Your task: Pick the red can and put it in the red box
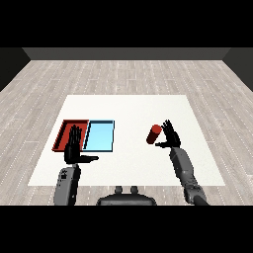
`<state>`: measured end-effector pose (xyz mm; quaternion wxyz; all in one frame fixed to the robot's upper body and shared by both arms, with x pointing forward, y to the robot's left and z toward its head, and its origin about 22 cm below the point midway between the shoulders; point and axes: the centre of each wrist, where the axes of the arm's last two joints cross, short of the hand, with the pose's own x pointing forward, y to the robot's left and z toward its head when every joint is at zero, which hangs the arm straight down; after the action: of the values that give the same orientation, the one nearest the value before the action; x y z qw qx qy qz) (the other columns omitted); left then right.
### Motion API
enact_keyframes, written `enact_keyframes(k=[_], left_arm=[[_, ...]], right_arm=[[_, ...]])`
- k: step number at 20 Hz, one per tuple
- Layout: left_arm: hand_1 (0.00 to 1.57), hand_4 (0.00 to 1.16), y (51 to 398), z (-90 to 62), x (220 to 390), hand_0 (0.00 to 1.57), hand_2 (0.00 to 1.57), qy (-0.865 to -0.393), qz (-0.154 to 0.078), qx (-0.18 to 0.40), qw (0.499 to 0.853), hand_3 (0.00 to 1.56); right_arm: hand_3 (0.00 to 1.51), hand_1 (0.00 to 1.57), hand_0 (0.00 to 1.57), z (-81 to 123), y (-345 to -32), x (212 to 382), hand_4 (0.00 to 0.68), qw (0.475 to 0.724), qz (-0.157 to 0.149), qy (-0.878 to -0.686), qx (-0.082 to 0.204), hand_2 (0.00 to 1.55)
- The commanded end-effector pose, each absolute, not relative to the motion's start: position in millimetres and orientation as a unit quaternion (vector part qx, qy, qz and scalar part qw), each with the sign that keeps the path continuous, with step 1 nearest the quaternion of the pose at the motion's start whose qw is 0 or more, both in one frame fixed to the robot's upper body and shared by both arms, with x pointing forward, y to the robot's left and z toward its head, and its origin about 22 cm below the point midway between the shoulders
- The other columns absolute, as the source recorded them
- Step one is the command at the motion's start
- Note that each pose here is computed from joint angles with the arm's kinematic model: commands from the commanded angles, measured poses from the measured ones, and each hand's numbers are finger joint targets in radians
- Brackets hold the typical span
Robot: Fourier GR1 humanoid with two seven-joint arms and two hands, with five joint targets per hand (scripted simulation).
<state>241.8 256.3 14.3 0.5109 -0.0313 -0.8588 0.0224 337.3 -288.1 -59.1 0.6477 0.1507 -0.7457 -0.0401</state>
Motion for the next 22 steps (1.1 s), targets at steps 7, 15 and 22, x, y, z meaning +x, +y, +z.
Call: enact_keyframes(k=[7, 15, 22], left_arm=[[0.0, 0.0, 260.2, 37.4, 239.5, 0.0, 0.0, -0.865, 0.023, -0.044, 0.5, 0.0], [0.0, 0.0, 250.0, 11.6, 246.8, 0.0, 0.0, -0.862, 0.013, -0.032, 0.506, 0.0], [0.0, 0.0, 253.7, 10.2, 243.5, 0.0, 0.0, -0.861, 0.023, -0.039, 0.506, 0.0]], right_arm=[[0.0, 0.0, 0.0, -62.2, -270.2, 342.9, 0.0, 0.657, -0.035, -0.736, 0.158, 0.0], [0.0, 0.0, 0.0, -55.1, -279.0, 350.0, 0.0, 0.671, -0.044, -0.726, 0.143, 0.0], [0.0, 0.0, 0.0, -55.2, -258.4, 364.8, 0.0, 0.669, -0.045, -0.728, 0.142, 0.0]])
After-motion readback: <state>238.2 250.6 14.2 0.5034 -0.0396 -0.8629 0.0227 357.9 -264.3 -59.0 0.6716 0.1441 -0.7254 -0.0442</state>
